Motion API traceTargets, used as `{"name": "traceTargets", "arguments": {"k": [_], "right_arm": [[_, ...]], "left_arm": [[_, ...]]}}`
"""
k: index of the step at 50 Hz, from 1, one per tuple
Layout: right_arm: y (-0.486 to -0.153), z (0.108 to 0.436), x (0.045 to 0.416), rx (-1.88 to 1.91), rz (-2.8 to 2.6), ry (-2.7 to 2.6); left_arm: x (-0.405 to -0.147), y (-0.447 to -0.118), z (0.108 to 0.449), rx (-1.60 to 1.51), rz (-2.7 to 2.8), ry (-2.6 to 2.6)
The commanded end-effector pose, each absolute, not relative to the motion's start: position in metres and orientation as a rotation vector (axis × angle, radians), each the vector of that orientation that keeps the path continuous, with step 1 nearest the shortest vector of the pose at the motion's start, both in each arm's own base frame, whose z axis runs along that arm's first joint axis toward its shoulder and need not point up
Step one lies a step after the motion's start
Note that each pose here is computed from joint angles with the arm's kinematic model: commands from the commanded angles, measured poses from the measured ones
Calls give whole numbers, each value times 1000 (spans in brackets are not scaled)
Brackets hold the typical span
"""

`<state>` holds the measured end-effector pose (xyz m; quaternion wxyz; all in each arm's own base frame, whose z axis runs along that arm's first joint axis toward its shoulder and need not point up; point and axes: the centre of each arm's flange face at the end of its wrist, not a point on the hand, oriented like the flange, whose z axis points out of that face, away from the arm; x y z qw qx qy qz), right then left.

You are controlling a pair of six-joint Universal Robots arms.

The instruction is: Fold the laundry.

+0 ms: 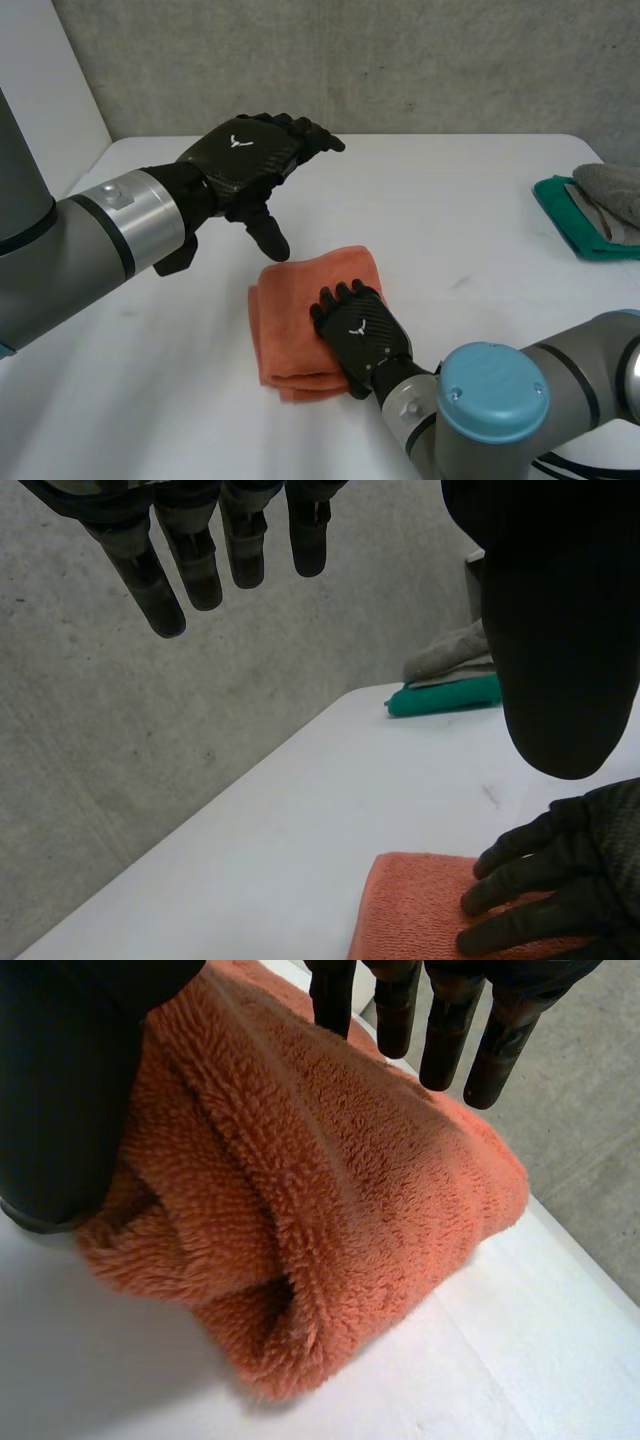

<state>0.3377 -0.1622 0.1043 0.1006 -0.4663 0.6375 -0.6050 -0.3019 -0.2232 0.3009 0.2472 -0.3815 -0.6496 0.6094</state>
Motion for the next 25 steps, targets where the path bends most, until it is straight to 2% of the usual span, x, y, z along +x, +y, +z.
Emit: {"name": "traceTargets", "arguments": {"k": [1,25], "right_arm": [[-172,106,347,-1385,-1824,1854],[-200,104,374,-1352,-1883,1805]], "left_arm": [[-302,-223,298,-1038,1653,-1779],[-299,-222,289,-1033,1627,-1805]]}}
